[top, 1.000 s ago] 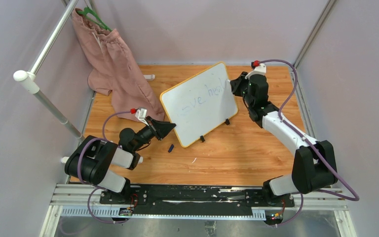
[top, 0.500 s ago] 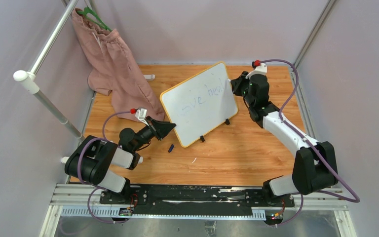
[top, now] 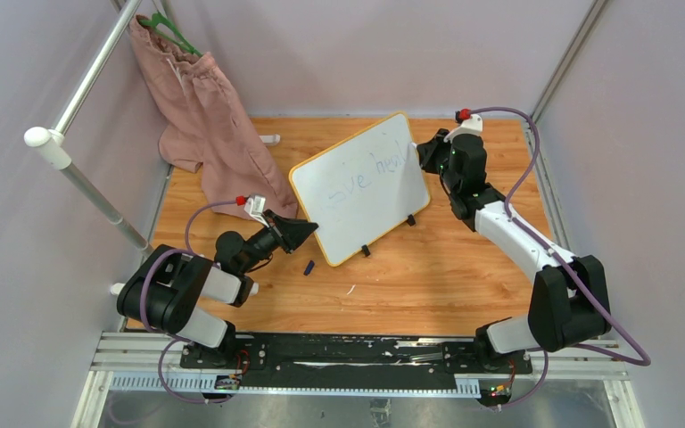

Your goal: Write a sentence on the whiteboard

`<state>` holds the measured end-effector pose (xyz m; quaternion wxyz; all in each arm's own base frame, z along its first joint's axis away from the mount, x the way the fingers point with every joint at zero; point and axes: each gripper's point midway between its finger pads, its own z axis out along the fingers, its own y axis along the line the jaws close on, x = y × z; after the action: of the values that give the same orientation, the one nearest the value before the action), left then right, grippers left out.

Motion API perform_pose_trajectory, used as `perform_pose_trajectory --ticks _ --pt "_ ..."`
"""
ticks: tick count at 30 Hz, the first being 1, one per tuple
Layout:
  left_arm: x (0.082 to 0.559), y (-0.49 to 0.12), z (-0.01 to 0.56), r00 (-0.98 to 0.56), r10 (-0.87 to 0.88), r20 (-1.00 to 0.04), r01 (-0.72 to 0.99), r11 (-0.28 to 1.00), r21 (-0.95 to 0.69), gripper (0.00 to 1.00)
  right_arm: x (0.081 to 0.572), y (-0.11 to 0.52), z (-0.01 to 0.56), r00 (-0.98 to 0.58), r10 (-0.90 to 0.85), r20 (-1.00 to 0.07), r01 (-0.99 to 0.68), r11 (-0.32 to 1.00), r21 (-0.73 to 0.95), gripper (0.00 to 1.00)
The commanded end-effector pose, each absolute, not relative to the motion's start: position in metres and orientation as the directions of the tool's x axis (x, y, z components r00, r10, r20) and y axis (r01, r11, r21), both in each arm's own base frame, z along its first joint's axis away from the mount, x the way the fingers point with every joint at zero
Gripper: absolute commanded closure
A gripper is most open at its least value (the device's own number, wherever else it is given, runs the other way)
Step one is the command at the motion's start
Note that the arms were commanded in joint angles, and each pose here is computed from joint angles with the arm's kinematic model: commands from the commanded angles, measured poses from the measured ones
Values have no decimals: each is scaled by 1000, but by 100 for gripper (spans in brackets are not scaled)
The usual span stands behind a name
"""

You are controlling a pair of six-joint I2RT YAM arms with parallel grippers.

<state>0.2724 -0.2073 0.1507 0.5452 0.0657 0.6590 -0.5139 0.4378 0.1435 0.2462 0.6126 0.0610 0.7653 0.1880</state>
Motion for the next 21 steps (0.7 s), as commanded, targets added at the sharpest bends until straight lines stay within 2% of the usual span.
perform_pose_trajectory --ticks 1,21 --pt "268 -211 167 -345 -481 -806 701 440 -562 100 441 137 264 -190 326 -926 -144 924 355 100" --pt "267 -211 169 -343 -482 -806 703 437 -560 100 443 142 260 -208 324 -923 -158 920 358 100"
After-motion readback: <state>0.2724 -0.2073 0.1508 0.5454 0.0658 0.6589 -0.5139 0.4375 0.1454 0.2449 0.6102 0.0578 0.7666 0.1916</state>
